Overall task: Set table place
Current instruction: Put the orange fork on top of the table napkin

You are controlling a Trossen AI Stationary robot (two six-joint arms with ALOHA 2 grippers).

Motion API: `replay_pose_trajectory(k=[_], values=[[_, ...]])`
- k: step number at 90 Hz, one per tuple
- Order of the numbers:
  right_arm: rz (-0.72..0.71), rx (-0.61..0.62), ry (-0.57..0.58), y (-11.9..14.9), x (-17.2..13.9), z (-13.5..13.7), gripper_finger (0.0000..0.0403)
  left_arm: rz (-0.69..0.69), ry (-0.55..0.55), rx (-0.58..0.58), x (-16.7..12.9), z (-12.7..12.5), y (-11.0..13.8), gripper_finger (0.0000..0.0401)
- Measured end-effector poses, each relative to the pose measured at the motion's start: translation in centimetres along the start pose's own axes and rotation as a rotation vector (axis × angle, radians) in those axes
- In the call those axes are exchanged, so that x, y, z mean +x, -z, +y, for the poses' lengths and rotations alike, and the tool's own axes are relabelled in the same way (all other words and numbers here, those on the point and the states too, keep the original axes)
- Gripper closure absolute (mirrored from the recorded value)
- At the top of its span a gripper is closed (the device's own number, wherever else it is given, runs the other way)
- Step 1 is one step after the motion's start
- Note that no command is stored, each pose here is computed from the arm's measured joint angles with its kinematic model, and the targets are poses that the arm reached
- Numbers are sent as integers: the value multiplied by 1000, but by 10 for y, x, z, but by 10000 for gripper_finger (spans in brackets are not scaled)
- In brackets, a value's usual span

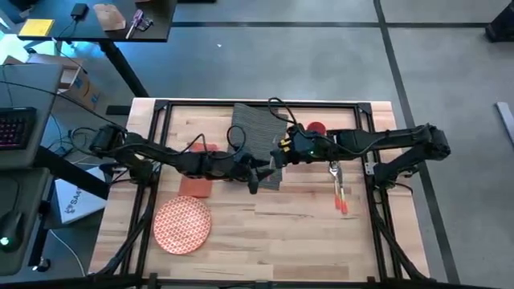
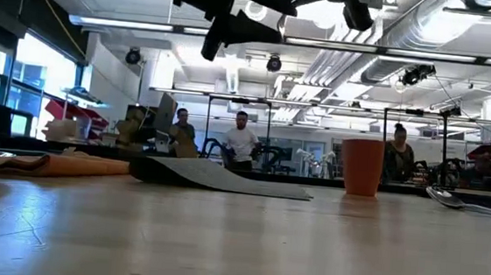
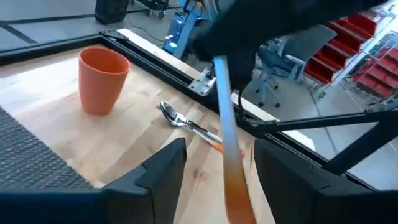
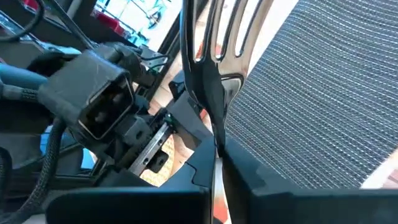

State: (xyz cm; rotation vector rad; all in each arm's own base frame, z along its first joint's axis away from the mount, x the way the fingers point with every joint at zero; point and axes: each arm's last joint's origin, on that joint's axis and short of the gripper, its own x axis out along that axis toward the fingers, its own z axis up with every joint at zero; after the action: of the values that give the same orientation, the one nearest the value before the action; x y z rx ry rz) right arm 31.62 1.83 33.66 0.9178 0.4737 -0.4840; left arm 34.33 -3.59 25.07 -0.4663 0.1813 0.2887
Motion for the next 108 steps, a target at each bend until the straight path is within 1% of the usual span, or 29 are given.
replay_pose_trajectory(k=[10,14,25,30,36,44,52,60,73,83,91,98,108], values=[[0,-3,6,3,0,1,403,33,-41,25,-1,-3,-6,277],[-8,-2,11,4,-1,1,403,42,-47,31,-1,-4,-9,298],[-9,-4,13,5,-1,2,403,73,-62,57,-1,-6,-12,372],[-10,-4,13,5,-1,2,403,72,-59,54,-1,-7,-13,391],[-11,-7,13,5,-1,2,403,73,-64,23,-1,-6,-12,395],[-6,-45,7,5,-1,2,402,93,-72,-27,-3,-6,-13,399],[12,-96,-3,5,-1,2,386,135,-71,-105,-9,-5,-14,400],[47,-117,-15,6,-3,2,349,181,-100,-179,-18,-6,-12,401],[88,-133,26,6,-12,-5,266,266,-159,-263,-47,-5,-17,401],[96,-171,31,5,-20,-7,209,380,-273,-349,-80,13,0,401],[108,-191,28,7,-22,-7,178,434,-282,-479,-107,33,16,401],[113,-206,20,8,-24,-6,164,460,-312,-590,-126,55,36,401],[117,-219,15,10,-24,-5,161,479,-386,-710,-150,86,64,401]])
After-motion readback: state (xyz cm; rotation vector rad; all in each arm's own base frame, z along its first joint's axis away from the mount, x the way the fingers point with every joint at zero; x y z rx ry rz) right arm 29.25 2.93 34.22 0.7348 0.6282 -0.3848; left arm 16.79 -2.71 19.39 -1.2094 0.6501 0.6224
